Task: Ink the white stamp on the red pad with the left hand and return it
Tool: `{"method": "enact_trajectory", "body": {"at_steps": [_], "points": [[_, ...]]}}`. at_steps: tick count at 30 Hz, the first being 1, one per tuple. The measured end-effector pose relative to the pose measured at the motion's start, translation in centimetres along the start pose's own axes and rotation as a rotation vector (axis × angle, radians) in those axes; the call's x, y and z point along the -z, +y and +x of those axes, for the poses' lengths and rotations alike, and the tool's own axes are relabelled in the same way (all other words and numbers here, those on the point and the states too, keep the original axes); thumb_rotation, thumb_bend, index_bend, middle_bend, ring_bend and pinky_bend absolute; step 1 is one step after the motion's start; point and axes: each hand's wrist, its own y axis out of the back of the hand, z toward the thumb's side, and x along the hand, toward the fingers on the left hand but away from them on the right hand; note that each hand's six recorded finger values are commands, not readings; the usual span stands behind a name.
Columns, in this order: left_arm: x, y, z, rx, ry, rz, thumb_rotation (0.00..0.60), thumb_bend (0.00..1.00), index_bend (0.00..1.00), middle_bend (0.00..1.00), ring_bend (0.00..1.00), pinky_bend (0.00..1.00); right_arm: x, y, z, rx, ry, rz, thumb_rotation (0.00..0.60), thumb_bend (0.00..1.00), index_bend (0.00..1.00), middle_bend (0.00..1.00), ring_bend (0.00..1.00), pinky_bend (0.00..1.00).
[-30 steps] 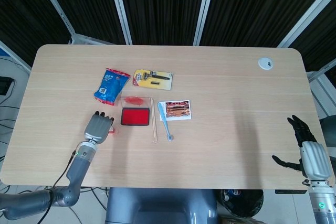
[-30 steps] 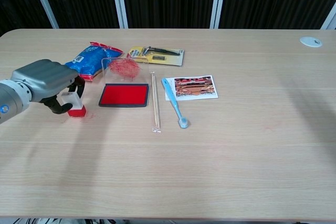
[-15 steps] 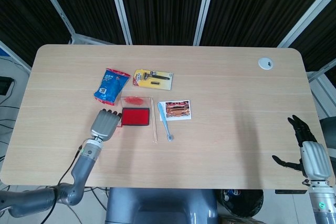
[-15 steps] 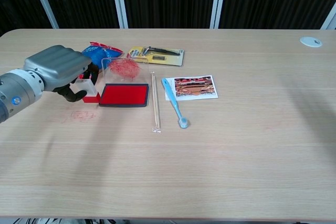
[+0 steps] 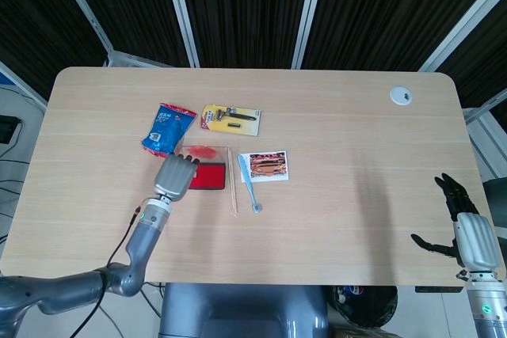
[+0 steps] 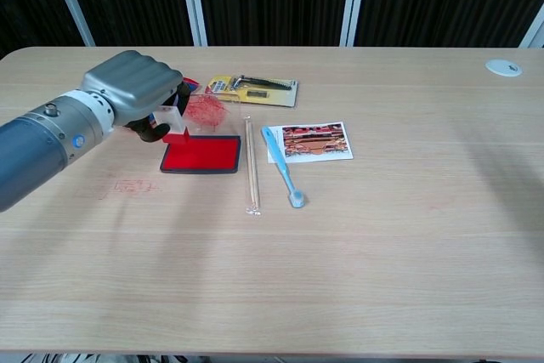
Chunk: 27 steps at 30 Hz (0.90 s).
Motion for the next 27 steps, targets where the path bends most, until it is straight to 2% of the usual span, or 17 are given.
{"method": "enact_trajectory", "body": {"at_steps": [13, 27], "points": [[-1.7, -0.7, 1.9, 0.06, 0.012, 0.055, 0.6, 0.56, 0.75, 0.77, 0.57, 0.61, 0.0, 0.0, 0.0, -0.004, -0.003, -0.01, 0.6, 0.12, 0.0, 0.0, 0.0, 0.19], [-2.6, -1.5, 2.4, 0.081, 0.003, 0.084, 0.6, 0.56, 0.75, 0.77, 0.57, 0.61, 0.1, 0.0, 0.0, -0.009, -0.005, -0.016, 0.6, 0.13, 0.0, 0.0, 0.0, 0.19]]}}
